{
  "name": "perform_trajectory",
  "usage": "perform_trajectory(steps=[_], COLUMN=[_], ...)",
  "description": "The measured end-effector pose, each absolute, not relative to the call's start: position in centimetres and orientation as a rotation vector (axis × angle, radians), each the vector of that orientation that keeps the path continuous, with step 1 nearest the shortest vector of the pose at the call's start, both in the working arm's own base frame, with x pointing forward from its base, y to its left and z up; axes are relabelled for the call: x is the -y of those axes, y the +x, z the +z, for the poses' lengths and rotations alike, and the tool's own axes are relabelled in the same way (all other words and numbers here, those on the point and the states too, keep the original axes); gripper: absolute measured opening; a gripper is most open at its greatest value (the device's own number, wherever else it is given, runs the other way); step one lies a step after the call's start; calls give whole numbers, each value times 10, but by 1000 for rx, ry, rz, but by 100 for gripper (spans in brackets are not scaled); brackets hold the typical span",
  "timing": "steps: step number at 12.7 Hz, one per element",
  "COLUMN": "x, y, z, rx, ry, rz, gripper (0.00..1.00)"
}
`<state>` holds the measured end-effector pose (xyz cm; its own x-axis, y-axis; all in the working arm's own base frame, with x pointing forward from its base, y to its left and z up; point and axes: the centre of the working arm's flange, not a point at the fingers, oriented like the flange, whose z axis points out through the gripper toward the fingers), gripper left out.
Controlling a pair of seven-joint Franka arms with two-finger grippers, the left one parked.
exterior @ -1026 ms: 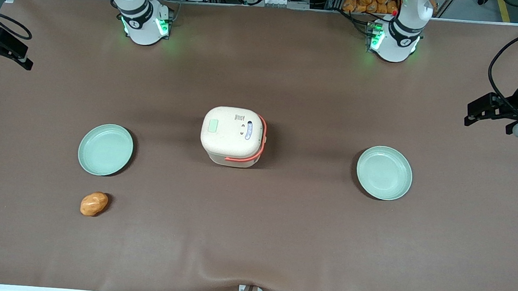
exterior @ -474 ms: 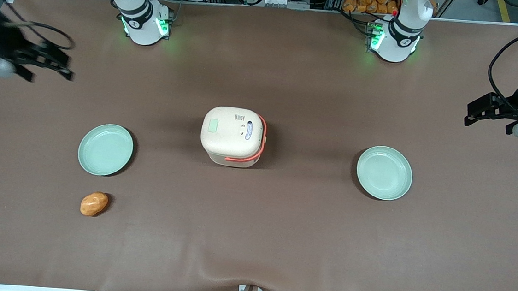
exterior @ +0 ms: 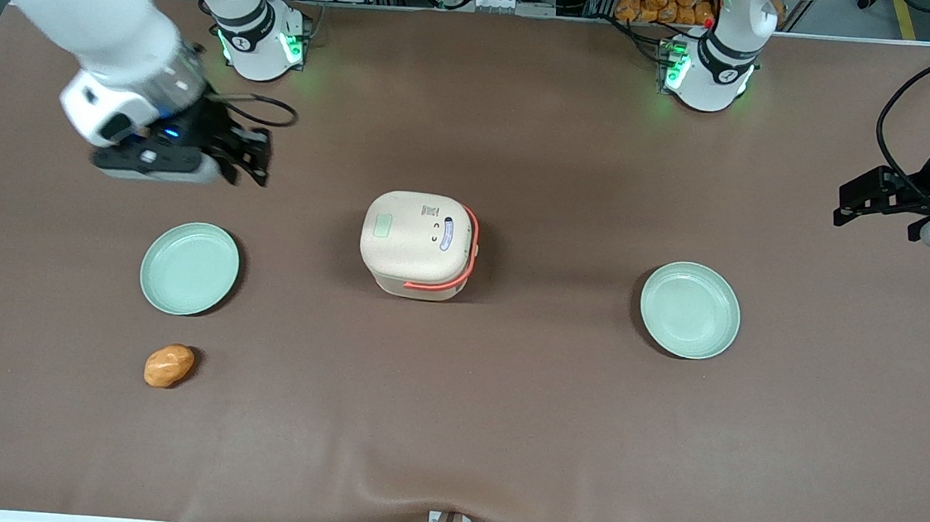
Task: Press rice cooker button with right arm
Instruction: 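Move the right gripper over the rice cooker toward its green button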
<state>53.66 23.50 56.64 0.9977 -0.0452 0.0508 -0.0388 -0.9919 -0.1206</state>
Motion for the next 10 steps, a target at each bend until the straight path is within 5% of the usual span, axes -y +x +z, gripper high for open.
perform_trajectory(steps=[3,10], x=[-265,-316], y=[546,532], z=[513,425], rx=[-39,44], ry=[-3017,-3052], rz=[-45,4], gripper=[1,1])
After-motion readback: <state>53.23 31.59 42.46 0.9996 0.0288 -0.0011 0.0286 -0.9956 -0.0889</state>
